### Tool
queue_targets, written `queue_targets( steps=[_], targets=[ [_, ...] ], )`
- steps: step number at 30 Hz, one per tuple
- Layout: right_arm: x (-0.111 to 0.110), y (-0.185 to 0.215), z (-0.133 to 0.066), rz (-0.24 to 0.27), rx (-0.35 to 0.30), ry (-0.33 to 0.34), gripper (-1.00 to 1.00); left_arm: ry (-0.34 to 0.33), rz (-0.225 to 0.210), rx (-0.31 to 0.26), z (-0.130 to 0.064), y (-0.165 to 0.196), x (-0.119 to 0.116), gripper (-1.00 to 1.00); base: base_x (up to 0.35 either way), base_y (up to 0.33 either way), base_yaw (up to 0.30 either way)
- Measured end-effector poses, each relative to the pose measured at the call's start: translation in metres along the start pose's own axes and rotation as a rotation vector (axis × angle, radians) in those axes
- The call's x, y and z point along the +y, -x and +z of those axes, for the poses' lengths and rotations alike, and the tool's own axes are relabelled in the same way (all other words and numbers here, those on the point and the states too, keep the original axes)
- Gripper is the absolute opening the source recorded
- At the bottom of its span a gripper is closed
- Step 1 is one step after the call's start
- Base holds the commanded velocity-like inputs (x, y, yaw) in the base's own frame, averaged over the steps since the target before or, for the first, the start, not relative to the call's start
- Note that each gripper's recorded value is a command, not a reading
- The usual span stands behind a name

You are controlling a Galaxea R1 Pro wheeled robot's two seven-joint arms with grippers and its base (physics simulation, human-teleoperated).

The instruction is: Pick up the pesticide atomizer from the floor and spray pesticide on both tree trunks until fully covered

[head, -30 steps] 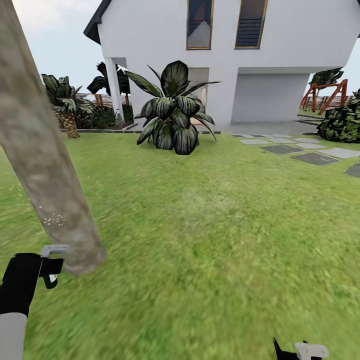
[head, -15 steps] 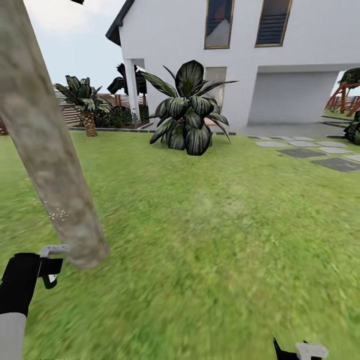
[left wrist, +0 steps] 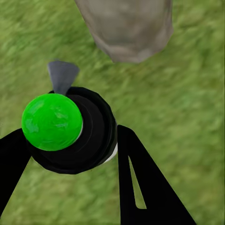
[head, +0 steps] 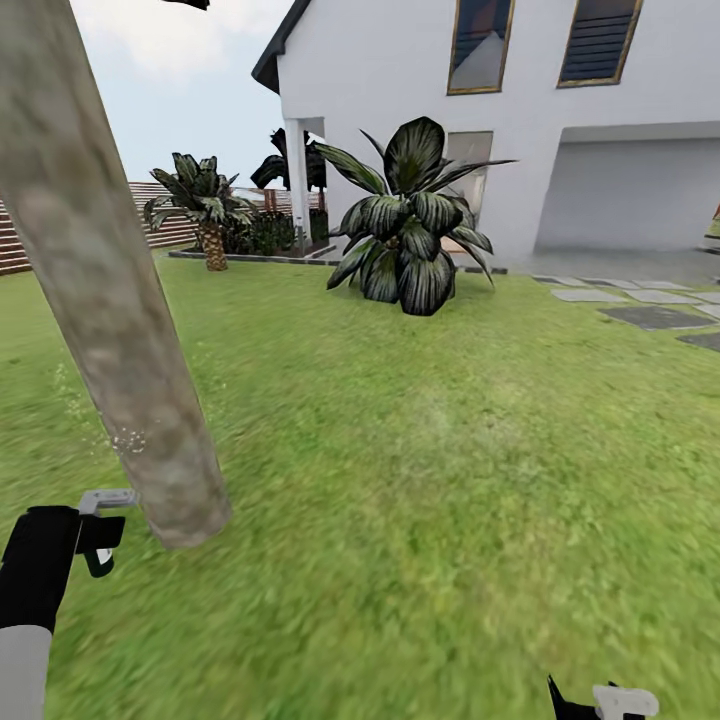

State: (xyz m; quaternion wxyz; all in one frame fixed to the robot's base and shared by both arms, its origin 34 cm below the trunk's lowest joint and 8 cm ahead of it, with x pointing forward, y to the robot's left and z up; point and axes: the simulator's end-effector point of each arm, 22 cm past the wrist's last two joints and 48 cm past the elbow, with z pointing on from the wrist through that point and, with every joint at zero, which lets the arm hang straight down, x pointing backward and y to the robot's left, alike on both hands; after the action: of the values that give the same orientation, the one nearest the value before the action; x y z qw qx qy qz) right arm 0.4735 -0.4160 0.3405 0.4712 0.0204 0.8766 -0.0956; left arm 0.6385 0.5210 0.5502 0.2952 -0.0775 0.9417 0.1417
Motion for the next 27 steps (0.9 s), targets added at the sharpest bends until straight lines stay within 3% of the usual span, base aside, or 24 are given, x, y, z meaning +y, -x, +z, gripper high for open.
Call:
queue_targets(
  steps=[27],
  targets=[
    [-0.0001,-0.0001,0.0,-0.001,0.001,0.0,1.0,-0.003,-0.001,-0.009,-0.0017,0.0073,0.001,-1.0,0.002,0.0,0.0]
  ],
)
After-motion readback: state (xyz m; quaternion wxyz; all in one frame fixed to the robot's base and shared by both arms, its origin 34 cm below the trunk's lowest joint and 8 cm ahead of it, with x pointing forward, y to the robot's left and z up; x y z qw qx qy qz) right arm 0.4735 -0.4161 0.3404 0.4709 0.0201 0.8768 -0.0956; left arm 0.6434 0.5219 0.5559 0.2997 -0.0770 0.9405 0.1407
